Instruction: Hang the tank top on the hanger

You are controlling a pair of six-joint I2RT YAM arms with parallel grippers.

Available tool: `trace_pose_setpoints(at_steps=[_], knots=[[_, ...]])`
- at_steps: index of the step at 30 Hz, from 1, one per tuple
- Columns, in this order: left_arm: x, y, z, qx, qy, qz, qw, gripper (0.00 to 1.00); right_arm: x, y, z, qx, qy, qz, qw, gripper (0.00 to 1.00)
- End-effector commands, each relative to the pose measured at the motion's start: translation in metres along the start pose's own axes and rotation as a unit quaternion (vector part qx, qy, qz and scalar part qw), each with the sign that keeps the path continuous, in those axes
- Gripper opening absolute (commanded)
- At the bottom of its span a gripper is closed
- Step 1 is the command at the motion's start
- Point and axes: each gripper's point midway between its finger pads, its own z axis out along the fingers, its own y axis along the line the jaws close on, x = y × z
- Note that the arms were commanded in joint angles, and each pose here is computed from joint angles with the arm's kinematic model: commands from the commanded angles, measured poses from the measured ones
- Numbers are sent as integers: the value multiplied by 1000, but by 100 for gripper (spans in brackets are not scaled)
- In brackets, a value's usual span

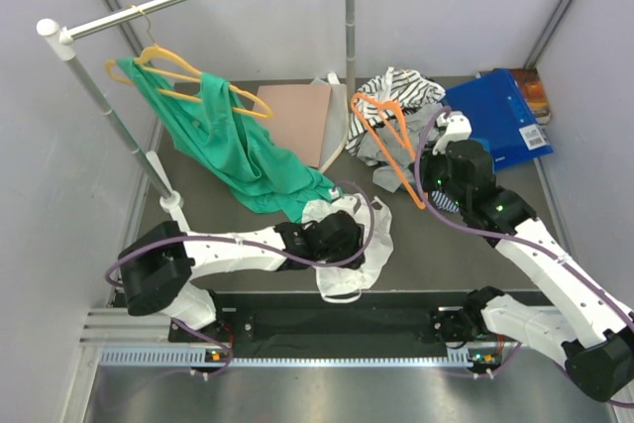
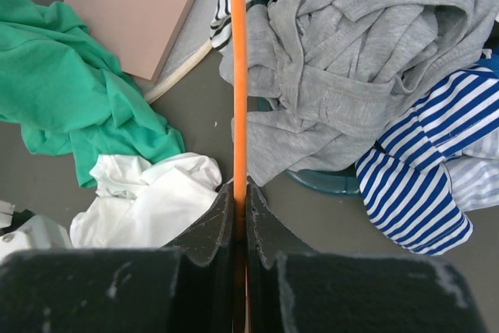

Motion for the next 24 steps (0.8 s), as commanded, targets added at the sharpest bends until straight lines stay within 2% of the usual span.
trace_pose_setpoints(at_steps=[1, 4, 6, 7, 10, 13, 17, 21, 22, 24], knots=[[-5, 7, -3, -38, 3, -5, 999, 52, -26, 1, -9, -11, -51, 17, 999, 0], [-4, 25, 3, -51, 13, -35, 998, 56, -27, 0, -10, -10, -52, 16, 998, 0], [6, 45, 11, -36, 46, -75, 995, 59, -28, 0, -9, -12, -54, 17, 998, 0], [1, 46, 13, -22, 40, -85, 995, 60, -27, 1, -9, -16, -53, 18, 998, 0], [-12, 65, 18, -50, 10, -71, 996, 62, -26, 4, -6, -24, -52, 20, 998, 0], [-20, 80, 30, -46, 12, -85, 995, 63, -23, 6, -1, -29, -47, 20, 998, 0], [-42, 110, 47, -49, -3, -113, 992, 63, -20, 9, 3, -37, -43, 24, 998, 0], [-99, 147, 50, -131, -67, -74, 986, 64, -16, 15, 9, -51, -38, 32, 997, 0], [-106, 161, 55, -147, -64, -62, 985, 65, -13, 16, 12, -55, -31, 33, 997, 0], [-122, 165, 60, -148, -72, -49, 985, 65, -13, 19, 14, -61, -31, 37, 997, 0]])
